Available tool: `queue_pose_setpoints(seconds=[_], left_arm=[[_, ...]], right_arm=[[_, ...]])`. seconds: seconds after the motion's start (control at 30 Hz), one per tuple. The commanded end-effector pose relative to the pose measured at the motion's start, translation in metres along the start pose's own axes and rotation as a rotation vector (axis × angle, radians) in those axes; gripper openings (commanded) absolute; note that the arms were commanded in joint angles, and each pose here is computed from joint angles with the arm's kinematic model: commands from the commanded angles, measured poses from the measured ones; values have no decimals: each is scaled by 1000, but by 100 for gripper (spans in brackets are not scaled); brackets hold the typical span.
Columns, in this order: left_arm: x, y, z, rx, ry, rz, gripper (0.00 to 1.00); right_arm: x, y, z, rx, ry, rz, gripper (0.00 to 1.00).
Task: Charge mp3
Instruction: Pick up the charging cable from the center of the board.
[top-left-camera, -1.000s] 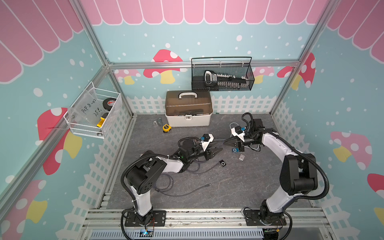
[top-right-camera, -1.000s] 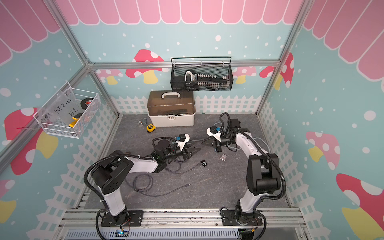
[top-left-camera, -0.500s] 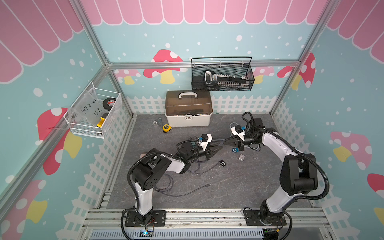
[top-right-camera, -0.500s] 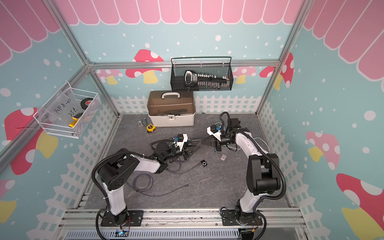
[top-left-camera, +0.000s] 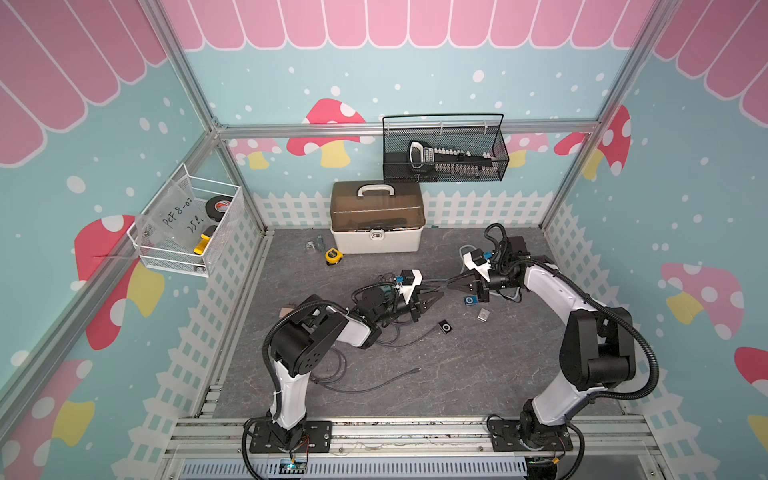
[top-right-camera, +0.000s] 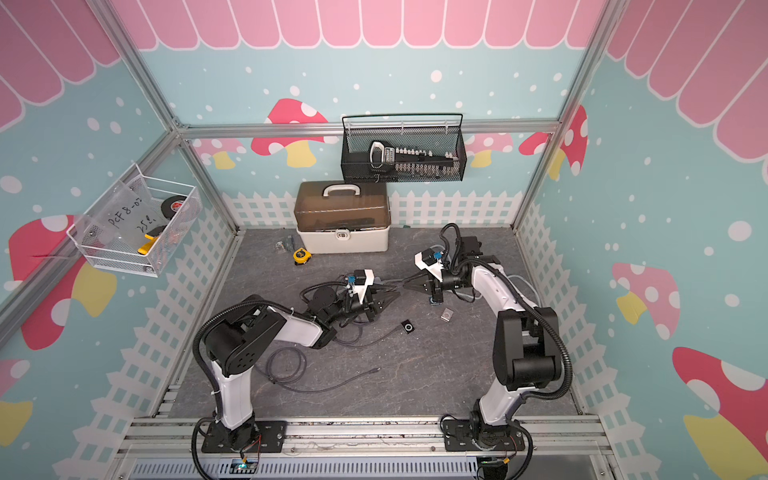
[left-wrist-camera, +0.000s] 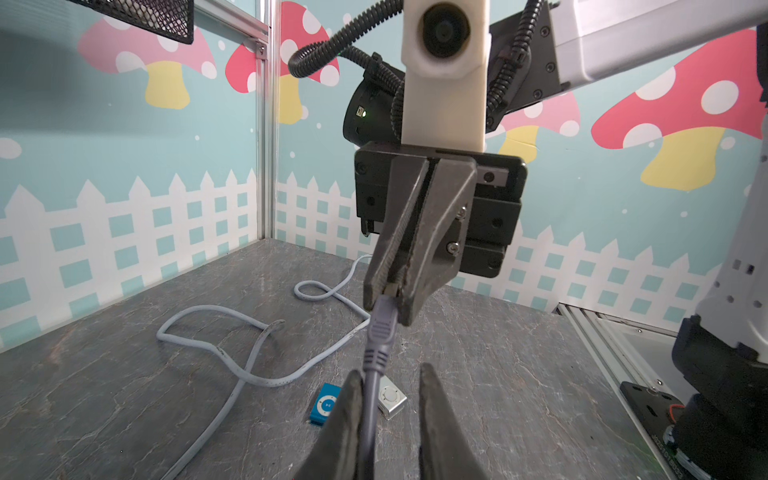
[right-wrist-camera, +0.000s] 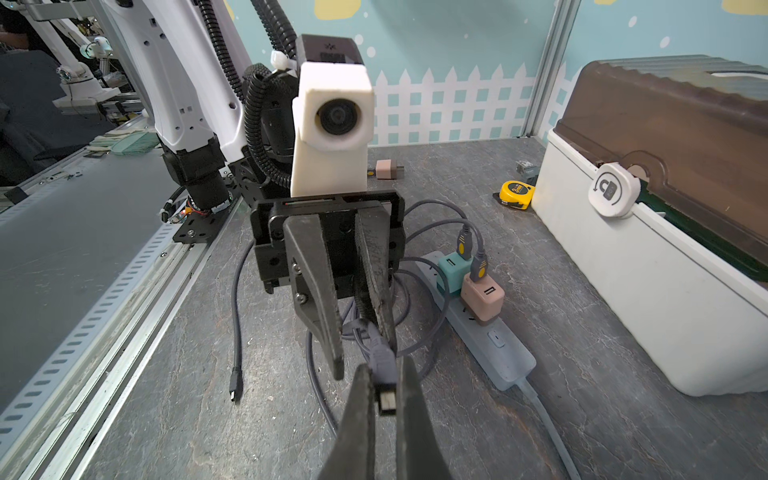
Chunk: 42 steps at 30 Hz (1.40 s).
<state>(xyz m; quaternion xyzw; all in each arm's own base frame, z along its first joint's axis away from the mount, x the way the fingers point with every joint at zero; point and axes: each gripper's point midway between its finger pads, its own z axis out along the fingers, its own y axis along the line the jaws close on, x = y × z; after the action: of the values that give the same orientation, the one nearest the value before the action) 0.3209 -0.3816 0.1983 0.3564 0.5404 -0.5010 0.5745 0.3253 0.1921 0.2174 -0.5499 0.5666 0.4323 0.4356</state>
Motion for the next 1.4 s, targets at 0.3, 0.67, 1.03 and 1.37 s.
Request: queue_pose_setpoints(seconds=[0.3, 0.67, 1.03, 1.37], left_arm=[[-12, -6, 5, 43, -48, 9, 25], [-15, -6, 11, 66, -55, 7, 15], [-17, -7, 11, 66, -59, 16, 8], [-16, -7, 9, 46, -3, 44, 0]], right_arm=[[-12, 2, -3, -7, -31, -19, 0], [-11, 3, -3, -11, -35, -11, 0], [-8, 3, -2, -12, -30, -8, 0], [-5, 2, -2, 4, -2, 2, 86]])
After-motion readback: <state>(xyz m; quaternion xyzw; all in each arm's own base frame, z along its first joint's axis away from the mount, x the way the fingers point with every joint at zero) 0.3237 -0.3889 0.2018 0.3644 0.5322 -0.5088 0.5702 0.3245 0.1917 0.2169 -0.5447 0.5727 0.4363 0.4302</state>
